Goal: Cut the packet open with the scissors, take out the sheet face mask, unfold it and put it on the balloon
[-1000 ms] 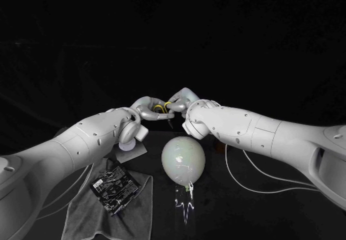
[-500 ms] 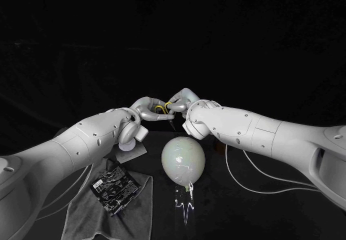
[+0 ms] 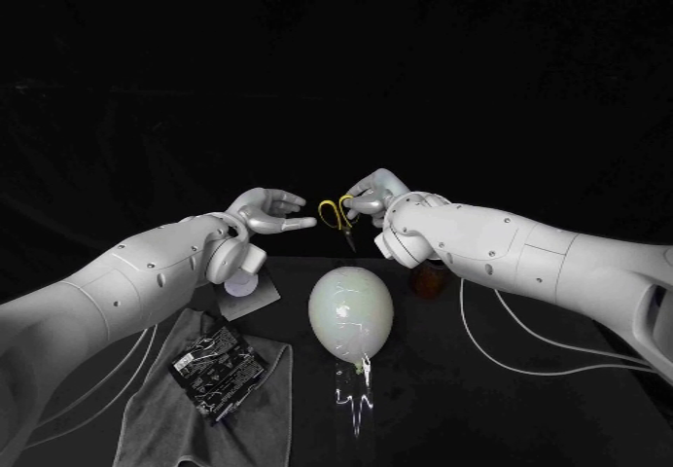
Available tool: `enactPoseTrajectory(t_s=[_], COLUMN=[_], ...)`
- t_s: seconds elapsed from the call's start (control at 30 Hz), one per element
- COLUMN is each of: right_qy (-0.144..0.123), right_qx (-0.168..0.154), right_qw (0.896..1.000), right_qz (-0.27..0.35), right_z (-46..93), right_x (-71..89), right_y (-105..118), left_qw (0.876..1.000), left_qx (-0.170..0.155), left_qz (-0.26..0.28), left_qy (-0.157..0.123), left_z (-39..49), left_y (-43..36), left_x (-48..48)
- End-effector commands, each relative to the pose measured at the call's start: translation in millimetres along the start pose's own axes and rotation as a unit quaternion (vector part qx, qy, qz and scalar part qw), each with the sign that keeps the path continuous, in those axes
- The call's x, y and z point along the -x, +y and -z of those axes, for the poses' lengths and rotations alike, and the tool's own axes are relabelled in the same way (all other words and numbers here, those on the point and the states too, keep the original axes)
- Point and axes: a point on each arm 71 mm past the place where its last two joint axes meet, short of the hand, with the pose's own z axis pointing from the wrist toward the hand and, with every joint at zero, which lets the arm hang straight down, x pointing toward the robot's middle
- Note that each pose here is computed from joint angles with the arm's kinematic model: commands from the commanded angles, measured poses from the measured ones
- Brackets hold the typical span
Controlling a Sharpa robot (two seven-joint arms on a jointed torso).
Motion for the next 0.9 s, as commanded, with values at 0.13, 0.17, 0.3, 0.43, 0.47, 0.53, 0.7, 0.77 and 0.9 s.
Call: enactPoseTrajectory(t_s=[0.13, 0.17, 0.3, 0.43, 0.47, 0.53, 0.7, 0.77, 0.9], right_qy=[-0.010, -0.012, -0.020, -0.029, -0.031, -0.038, -0.054, -0.059, -0.061], right_qx=[0.009, 0.008, 0.008, 0.009, 0.009, 0.009, 0.006, 0.003, -0.001], right_qw=[0.999, 0.999, 0.997, 0.997, 0.996, 0.996, 0.995, 0.995, 0.994], right_qz=[-0.047, -0.051, -0.068, -0.077, -0.079, -0.082, -0.085, -0.086, -0.089], right_z=[3.2, 3.6, 7.7, 13.1, 14.3, 16.7, 22.3, 25.8, 34.4], right_x=[32.4, 37.0, 65.4, 89.8, 95.0, 107.1, 133.1, 141.3, 151.4], right_y=[-8.1, -9.5, -16.1, -20.6, -21.6, -23.2, -27.4, -30.4, -35.8], left_qw=[0.997, 0.997, 0.995, 0.991, 0.990, 0.985, 0.977, 0.975, 0.973], left_qx=[-0.011, -0.010, -0.009, -0.019, -0.024, -0.035, -0.049, -0.052, -0.056], left_qz=[0.059, 0.061, 0.082, 0.113, 0.123, 0.149, 0.181, 0.186, 0.194], left_qy=[-0.041, -0.042, -0.051, -0.066, -0.071, -0.081, -0.106, -0.111, -0.112], left_z=[16.1, 18.7, 35.9, 52.5, 56.3, 64.5, 82.4, 88.6, 97.2], left_y=[4.0, 5.0, 10.9, 14.9, 15.5, 17.4, 22.2, 23.4, 24.4], left_x=[22.7, 25.0, 38.8, 50.6, 52.7, 56.0, 60.3, 61.0, 59.8])
